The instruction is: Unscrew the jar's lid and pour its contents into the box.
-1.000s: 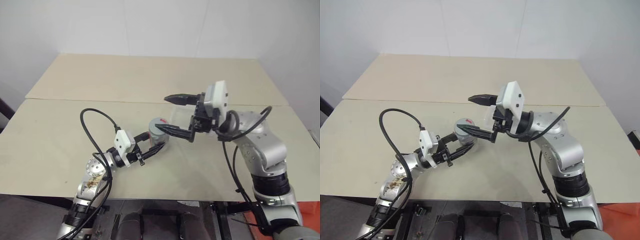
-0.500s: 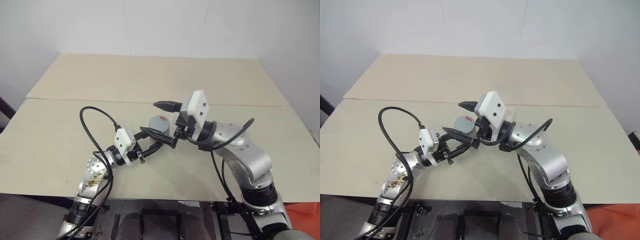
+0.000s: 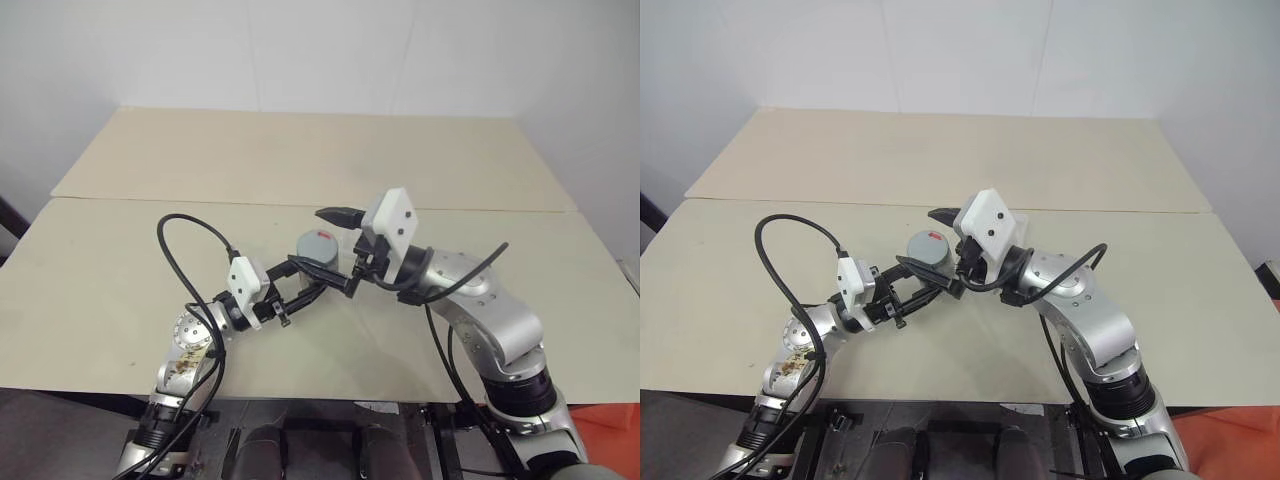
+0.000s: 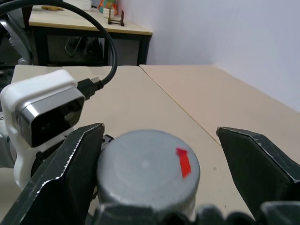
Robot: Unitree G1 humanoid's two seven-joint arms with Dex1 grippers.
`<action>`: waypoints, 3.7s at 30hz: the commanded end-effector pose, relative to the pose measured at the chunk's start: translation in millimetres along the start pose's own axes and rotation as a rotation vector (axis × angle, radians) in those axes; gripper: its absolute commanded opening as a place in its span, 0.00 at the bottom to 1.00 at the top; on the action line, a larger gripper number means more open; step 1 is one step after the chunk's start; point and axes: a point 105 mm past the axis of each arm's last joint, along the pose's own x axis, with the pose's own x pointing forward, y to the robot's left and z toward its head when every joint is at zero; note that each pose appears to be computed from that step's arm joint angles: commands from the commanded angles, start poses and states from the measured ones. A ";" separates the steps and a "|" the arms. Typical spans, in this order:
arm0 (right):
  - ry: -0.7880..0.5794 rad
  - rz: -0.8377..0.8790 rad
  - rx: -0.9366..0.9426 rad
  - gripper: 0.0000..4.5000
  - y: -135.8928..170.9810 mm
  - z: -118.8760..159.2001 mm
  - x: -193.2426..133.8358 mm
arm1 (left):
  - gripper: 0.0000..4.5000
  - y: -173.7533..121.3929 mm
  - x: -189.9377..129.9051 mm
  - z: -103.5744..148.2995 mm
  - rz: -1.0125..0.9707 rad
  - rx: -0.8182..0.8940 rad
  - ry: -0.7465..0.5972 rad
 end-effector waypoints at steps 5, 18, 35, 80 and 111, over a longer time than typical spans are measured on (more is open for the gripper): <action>-0.039 -0.032 -0.032 0.99 -5.2 11.9 -11.0 | 0.46 6.4 -2.3 11.9 0.004 0.038 -0.054; -0.016 -0.044 -0.043 0.99 -8.8 8.2 -26.2 | 0.46 12.8 -9.3 5.2 0.022 0.040 -0.046; -0.090 0.043 0.042 0.99 3.9 23.8 -19.4 | 0.46 13.9 -2.2 11.5 0.052 0.054 -0.101; -0.027 -0.035 -0.043 0.99 -24.4 4.2 -29.4 | 0.46 16.6 -1.0 13.5 0.069 0.044 -0.140; -0.095 -0.141 -0.021 0.99 0.5 17.1 9.0 | 0.46 16.8 8.4 13.8 0.131 0.085 -0.146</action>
